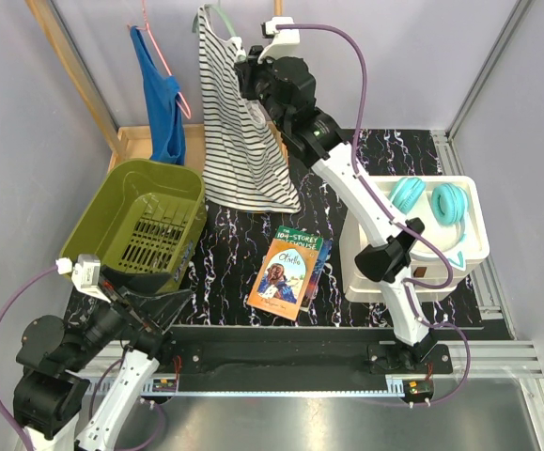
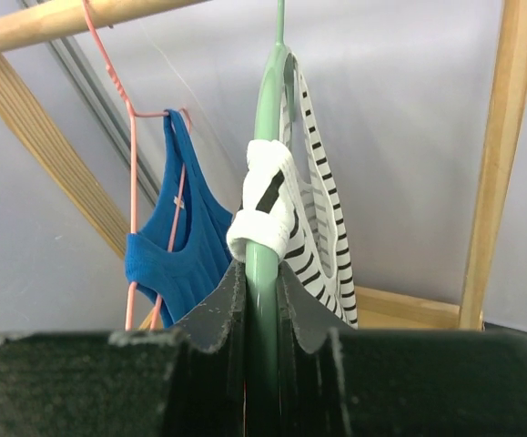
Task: Remove the tank top from the hanger
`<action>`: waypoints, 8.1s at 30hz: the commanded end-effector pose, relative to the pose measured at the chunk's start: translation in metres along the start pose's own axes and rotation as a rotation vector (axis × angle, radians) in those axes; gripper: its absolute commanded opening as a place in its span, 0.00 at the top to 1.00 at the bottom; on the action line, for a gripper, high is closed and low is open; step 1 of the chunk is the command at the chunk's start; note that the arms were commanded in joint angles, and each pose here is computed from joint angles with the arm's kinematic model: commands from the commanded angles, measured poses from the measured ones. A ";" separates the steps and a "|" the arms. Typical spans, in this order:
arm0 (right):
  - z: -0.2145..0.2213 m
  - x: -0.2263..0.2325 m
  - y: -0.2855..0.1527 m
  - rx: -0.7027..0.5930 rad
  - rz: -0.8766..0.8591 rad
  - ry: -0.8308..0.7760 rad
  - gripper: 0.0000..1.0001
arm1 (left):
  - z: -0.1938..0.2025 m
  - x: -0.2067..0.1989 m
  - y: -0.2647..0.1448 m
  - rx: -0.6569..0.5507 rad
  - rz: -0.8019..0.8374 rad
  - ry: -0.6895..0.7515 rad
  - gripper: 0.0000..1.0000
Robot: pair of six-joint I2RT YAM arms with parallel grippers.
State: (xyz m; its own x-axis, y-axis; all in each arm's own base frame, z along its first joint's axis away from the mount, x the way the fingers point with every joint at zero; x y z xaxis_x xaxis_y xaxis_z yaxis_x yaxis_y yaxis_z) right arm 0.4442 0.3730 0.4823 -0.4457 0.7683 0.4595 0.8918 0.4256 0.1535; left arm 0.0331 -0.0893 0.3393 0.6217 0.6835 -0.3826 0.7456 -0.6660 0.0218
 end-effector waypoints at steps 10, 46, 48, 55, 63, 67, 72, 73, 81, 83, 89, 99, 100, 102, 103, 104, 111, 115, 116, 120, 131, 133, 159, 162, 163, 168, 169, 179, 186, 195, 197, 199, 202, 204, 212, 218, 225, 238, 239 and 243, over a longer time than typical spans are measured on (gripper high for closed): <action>-0.116 0.044 -0.050 -0.303 -0.089 0.121 1.00 | -0.010 -0.007 -0.005 -0.022 0.017 0.014 0.01; -0.009 0.010 -0.301 0.197 -0.568 0.170 1.00 | -0.116 0.006 0.085 -0.039 -0.074 0.168 0.13; -0.011 0.005 -0.317 0.192 -0.588 0.164 1.00 | -0.120 0.014 0.095 -0.033 -0.117 0.156 0.18; -0.006 0.000 -0.345 0.205 -0.640 0.164 1.00 | -0.126 0.039 0.131 0.017 -0.220 0.133 0.28; 0.002 -0.010 -0.356 0.193 -0.638 0.159 1.00 | -0.130 0.051 0.150 0.020 -0.260 0.109 0.39; 0.002 -0.012 -0.359 0.187 -0.636 0.156 1.00 | -0.120 0.058 0.154 0.035 -0.275 0.106 0.41; 0.007 -0.015 -0.359 0.194 -0.627 0.150 1.00 | -0.121 0.044 0.155 -0.008 -0.153 0.170 0.28; 0.007 -0.016 -0.360 0.197 -0.623 0.155 1.00 | -0.123 0.036 0.154 -0.026 -0.088 0.205 0.24; 0.007 -0.012 -0.366 0.248 -0.621 0.225 1.00 | -0.117 -0.007 0.139 -0.091 0.309 0.568 0.07; 0.007 -0.010 -0.367 0.266 -0.631 0.238 1.00 | -0.114 -0.013 0.141 -0.077 0.383 0.607 0.07; 0.001 0.004 -0.373 0.319 -0.700 0.287 1.00 | -0.109 -0.005 0.150 -0.064 0.409 0.717 0.17; -0.004 0.002 -0.391 0.339 -0.703 0.315 1.00 | -0.084 0.009 0.156 0.004 0.420 0.730 0.32; -0.004 0.002 -0.391 0.337 -0.701 0.317 1.00 | -0.081 0.008 0.156 0.008 0.429 0.724 0.32; -0.004 0.002 -0.392 0.336 -0.701 0.320 1.00 | -0.076 0.009 0.156 0.022 0.433 0.702 0.34; -0.005 0.002 -0.391 0.332 -0.699 0.321 1.00 | -0.074 0.011 0.158 0.032 0.424 0.684 0.34; -0.006 0.003 -0.391 0.331 -0.703 0.322 1.00 | -0.073 0.013 0.159 0.037 0.416 0.674 0.33; -0.007 0.006 -0.391 0.330 -0.727 0.330 1.00 | -0.064 0.024 0.176 0.108 0.387 0.579 0.56; 0.000 0.003 -0.390 0.343 -0.713 0.335 1.00 | -0.067 0.025 0.178 0.107 0.374 0.573 0.97; 0.001 0.002 -0.390 0.346 -0.706 0.339 0.99 | -0.069 0.025 0.177 0.102 0.367 0.579 1.00; 0.005 -0.006 -0.383 0.355 -0.616 0.343 0.72 | -0.075 0.025 0.173 0.077 0.334 0.608 1.00; -0.012 -0.026 -0.338 0.431 -0.325 0.032 0.02 | -0.091 0.021 0.159 0.016 0.277 0.729 1.00; -0.021 -0.023 -0.331 0.454 -0.300 -0.008 0.00 | -0.092 0.022 0.157 0.009 0.259 0.739 1.00; -0.120 0.007 -0.343 0.310 -0.337 -0.076 0.00 | -0.095 0.022 0.139 -0.099 0.216 0.925 1.00; -0.114 0.027 -0.318 0.367 -0.405 -0.096 0.01 | -0.087 0.023 0.142 -0.076 0.236 0.915 1.00; -0.110 0.031 -0.310 0.392 -0.415 -0.099 0.01 | -0.085 0.023 0.144 -0.069 0.244 0.912 1.00; -0.070 0.053 -0.257 0.558 -0.467 -0.071 0.04 | -0.076 0.026 0.148 -0.041 0.249 0.908 1.00; -0.064 0.056 -0.251 0.577 -0.474 -0.064 0.04 | -0.075 0.028 0.148 -0.036 0.243 0.911 1.00; 0.025 0.058 -0.225 0.875 -0.527 -0.119 0.20 | -0.063 0.028 0.152 -0.016 0.265 0.928 1.00; 0.038 0.058 -0.236 0.950 -0.540 -0.115 0.27 | -0.056 0.027 0.153 -0.001 0.280 0.926 1.00; 0.035 0.068 -0.255 0.996 -0.635 -0.072 0.38 | -0.051 0.025 0.152 0.001 0.296 0.928 1.00; 0.046 0.066 -0.258 1.038 -0.629 -0.071 0.39 | -0.051 0.024 0.152 0.001 0.303 0.928 1.00; 0.055 0.066 -0.259 1.058 -0.616 -0.083 0.39 | -0.050 0.023 0.152 0.002 0.311 0.925 1.00; 0.070 0.067 -0.256 1.088 -0.597 -0.094 0.40 | -0.049 0.022 0.150 0.000 0.311 0.927 1.00; 0.074 0.068 -0.254 1.088 -0.612 -0.119 0.40 | -0.049 0.022 0.149 -0.004 0.310 0.930 1.00; 0.089 0.067 -0.250 1.108 -0.581 -0.149 0.41 | -0.048 0.018 0.145 -0.016 0.319 0.938 1.00; 0.096 0.064 -0.253 1.127 -0.579 -0.153 0.60 | -0.050 0.016 0.143 -0.023 0.322 0.931 1.00; 0.086 0.068 -0.244 1.000 -0.571 -0.157 1.00 | -0.075 0.015 0.138 -0.073 0.221 0.865 0.74; -0.001 0.077 -0.233 0.306 -0.593 -0.167 1.00 | -0.145 0.008 0.071 -0.386 -0.096 0.468 0.28; 0.011 0.068 -0.233 0.297 -0.583 -0.191 1.00 | -0.146 0.009 0.068 -0.382 -0.115 0.433 0.28; -0.014 0.063 -0.248 0.117 -0.613 -0.211 1.00 | -0.129 0.032 0.075 -0.255 -0.255 0.328 0.29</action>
State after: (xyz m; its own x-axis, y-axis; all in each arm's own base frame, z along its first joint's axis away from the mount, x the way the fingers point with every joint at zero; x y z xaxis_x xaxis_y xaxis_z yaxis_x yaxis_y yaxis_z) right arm 0.2016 0.3303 0.4042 -0.8591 0.4497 0.2444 0.4202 0.8923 -0.1650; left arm 0.1203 -0.0912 0.4639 0.5542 0.8269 0.0955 0.7662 -0.5516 0.3296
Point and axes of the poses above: each gripper's point midway between its finger pads, its own y axis out along the fingers, its own x axis along the line the jaws close on, z = x × y, the point moved 4 cm from there along -y, back along the fingers, and after that the axes turned 12 degrees about y, right-handed, at the moved point
